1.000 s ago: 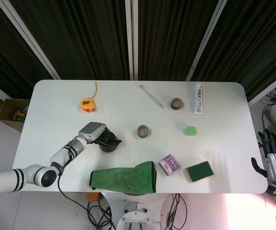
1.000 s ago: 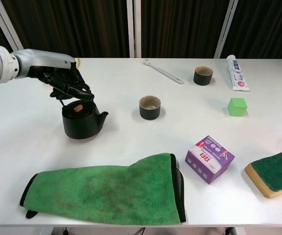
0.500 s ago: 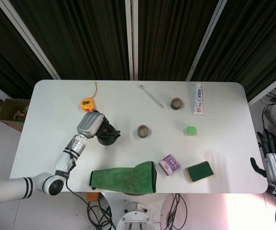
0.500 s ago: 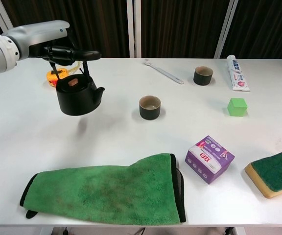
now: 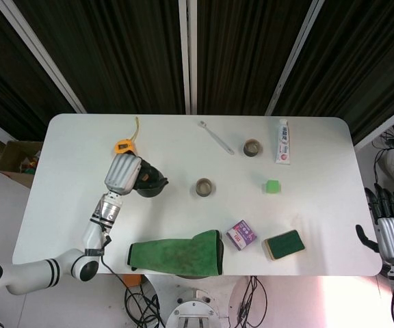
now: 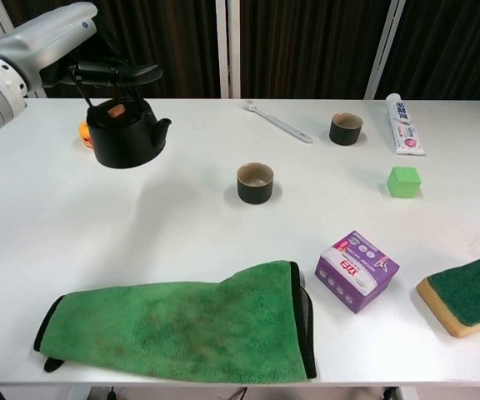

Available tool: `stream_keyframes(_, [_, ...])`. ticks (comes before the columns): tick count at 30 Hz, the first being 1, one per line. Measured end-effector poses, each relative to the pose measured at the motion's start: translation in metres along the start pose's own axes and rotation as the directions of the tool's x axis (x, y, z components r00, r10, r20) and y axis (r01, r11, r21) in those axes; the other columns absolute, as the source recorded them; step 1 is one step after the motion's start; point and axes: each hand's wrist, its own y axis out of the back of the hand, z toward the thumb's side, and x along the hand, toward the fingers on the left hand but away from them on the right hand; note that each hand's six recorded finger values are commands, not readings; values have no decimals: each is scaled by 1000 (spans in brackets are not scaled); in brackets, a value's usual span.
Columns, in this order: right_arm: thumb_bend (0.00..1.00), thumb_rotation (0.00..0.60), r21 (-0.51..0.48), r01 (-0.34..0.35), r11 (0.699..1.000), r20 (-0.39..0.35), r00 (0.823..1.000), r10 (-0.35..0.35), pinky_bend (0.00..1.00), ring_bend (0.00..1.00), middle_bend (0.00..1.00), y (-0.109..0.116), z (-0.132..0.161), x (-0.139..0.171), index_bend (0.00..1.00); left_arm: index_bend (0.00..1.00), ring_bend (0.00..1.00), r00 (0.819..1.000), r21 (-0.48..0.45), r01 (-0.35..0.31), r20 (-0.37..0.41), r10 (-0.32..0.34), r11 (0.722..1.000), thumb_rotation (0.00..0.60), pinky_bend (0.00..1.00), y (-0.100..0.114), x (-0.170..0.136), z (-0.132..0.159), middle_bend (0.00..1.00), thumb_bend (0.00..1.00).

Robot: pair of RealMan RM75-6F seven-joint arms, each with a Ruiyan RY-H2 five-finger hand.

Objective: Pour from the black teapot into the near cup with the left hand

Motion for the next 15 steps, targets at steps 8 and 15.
stream_keyframes(8, [292,600,2,3,1000,-6,1000,-3,0,0,0,0,3,-1,0,1000,1000,997,53,-76,-1,77,996,185,573,10,4,-9,1000,149])
stream_keyframes(15, [291,600,2,-2,1000,-5,1000,2,0,0,0,-2,3,0,0,1000,1000,992,77,-122,-5,122,990,139,582,13,5,-11,1000,149])
